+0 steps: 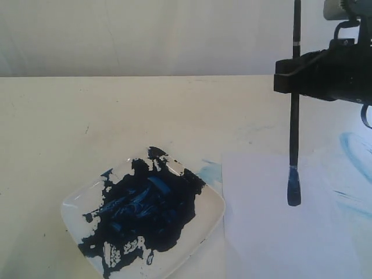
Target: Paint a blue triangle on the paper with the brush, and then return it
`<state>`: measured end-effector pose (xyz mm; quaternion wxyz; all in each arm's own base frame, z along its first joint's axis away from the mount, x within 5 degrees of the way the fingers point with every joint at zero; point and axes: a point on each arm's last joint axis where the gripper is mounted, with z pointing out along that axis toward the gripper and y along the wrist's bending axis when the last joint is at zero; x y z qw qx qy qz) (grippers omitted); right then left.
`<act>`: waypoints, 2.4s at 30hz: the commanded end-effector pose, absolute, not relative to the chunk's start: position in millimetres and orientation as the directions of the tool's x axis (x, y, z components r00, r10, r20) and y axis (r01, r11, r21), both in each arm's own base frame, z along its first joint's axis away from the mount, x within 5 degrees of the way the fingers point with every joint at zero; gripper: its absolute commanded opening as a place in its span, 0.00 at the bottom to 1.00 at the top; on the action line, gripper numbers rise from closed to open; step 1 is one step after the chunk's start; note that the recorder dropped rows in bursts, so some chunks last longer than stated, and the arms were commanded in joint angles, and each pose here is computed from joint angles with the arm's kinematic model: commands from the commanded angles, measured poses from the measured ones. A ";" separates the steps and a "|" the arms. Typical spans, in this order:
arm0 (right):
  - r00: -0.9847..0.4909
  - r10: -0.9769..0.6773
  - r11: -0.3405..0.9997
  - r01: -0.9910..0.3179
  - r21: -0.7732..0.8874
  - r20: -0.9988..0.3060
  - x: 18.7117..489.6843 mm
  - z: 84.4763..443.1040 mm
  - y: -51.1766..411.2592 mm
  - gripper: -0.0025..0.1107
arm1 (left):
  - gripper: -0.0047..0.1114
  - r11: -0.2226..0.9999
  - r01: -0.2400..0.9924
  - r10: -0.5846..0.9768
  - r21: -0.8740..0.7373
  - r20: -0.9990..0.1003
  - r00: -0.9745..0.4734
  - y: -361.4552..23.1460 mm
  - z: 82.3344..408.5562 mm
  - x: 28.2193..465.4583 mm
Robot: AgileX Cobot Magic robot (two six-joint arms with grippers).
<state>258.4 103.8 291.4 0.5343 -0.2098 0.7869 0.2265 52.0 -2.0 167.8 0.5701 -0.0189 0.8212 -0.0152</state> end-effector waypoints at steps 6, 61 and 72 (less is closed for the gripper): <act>-0.331 -0.057 0.867 -0.484 0.117 -0.942 274.7 304.3 98.2 0.02 | 0.04 0.999 -0.009 -0.048 -0.048 -0.937 -0.346 -2.2 167.1 52.0; -0.098 0.066 0.966 -0.242 0.088 -0.993 227.0 382.2 59.5 0.02 | 0.04 0.586 0.732 0.062 -0.347 -0.882 -0.468 -123.4 312.2 255.9; -0.035 0.083 0.971 -0.221 0.088 -0.996 210.0 397.1 52.5 0.02 | 0.04 0.783 0.540 0.430 0.309 -0.896 -0.110 -140.5 320.1 340.8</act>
